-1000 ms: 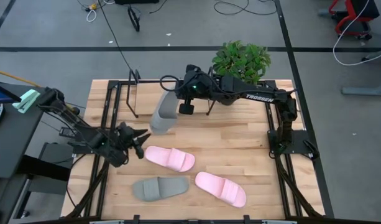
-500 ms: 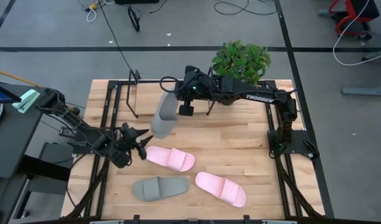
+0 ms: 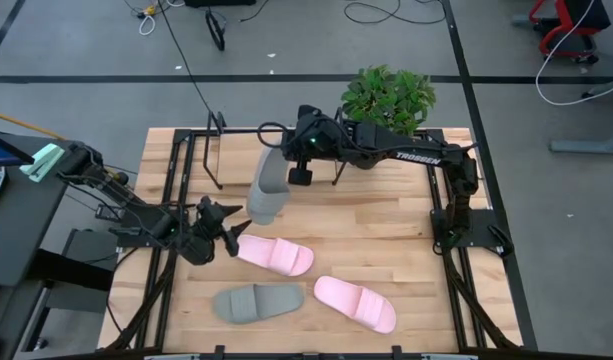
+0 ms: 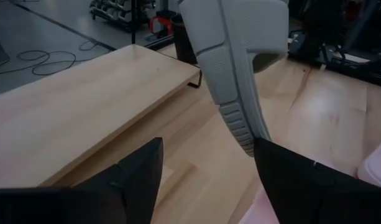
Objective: Pick and place slides into the shelf
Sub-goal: Put the right gray slide on the shelf
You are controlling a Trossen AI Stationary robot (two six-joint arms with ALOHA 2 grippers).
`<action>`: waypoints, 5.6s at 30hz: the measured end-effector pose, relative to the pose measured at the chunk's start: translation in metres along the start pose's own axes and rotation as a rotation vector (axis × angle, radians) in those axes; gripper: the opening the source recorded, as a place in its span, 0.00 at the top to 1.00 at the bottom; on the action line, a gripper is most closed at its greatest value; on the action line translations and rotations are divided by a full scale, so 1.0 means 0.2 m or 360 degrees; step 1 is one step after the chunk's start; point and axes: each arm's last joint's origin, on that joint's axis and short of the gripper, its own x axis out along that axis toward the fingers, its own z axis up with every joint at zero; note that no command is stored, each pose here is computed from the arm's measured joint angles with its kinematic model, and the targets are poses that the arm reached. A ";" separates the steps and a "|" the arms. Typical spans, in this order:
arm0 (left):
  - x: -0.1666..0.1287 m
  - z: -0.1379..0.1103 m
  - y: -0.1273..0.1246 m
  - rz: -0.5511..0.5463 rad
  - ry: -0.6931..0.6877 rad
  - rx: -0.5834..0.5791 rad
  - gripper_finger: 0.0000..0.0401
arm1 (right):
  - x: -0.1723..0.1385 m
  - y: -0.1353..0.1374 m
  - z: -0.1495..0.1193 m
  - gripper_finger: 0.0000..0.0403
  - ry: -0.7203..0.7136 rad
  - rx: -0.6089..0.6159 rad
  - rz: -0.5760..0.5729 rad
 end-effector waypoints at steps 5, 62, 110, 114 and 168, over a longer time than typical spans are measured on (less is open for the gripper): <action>0.00 0.00 0.00 -0.0003 0.0004 -0.0002 0.36 | 0.00 -0.01 -0.01 0.95 0.0025 -0.0004 -0.0007; -0.02 -0.06 0.06 0.0137 0.0024 -0.0634 0.91 | -0.06 0.17 0.05 0.57 -0.0096 -0.0446 0.0140; 0.05 -0.26 0.30 -0.0272 -0.0080 -0.1532 0.91 | -0.06 0.20 0.00 0.59 0.0077 -0.0462 0.0248; 0.10 -0.23 0.32 -0.0294 -0.0024 -0.1484 0.91 | -0.06 0.20 0.00 0.59 0.0078 -0.0444 0.0248; 0.26 -0.23 0.53 0.0079 0.0060 -0.1868 0.89 | -0.07 0.23 -0.04 0.59 0.0157 -0.0396 0.0434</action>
